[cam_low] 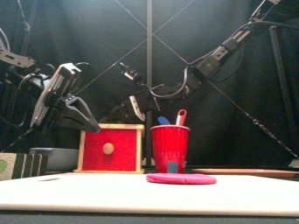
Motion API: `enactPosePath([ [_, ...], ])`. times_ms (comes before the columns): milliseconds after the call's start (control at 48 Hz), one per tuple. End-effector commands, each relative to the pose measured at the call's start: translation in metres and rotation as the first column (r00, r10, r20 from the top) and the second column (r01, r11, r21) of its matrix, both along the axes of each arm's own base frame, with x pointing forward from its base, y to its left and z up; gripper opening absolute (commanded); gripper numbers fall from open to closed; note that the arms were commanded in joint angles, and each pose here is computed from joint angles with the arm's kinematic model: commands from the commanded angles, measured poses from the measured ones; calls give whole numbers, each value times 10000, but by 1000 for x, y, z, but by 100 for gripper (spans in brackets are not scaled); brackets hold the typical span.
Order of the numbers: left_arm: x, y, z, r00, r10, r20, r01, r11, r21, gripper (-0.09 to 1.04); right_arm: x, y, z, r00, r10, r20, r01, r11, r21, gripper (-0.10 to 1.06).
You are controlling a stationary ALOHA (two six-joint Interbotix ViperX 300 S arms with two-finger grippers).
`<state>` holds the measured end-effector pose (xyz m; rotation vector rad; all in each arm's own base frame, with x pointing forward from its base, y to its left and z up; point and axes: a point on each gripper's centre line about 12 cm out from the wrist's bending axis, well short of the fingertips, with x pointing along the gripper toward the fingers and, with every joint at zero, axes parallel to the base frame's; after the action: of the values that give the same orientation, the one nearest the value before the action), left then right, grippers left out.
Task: Get the cutter from the drawer then cut the dough then place the extra dough in the bowl
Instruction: Open the drawer
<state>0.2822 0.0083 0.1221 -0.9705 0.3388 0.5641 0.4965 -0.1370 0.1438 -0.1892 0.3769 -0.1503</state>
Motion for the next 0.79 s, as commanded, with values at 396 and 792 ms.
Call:
enactPosePath([
  [396,20,-2,9,9695,2148,1179,-1773,9471,-2676,76,4,4,13,9997,189,124,-185,9994,-289,17],
  [792,31,8,-10,9334,3464,932,-3109,9107,-2718,76,6,12,13,9993,351,114,-347,9989,-327,17],
])
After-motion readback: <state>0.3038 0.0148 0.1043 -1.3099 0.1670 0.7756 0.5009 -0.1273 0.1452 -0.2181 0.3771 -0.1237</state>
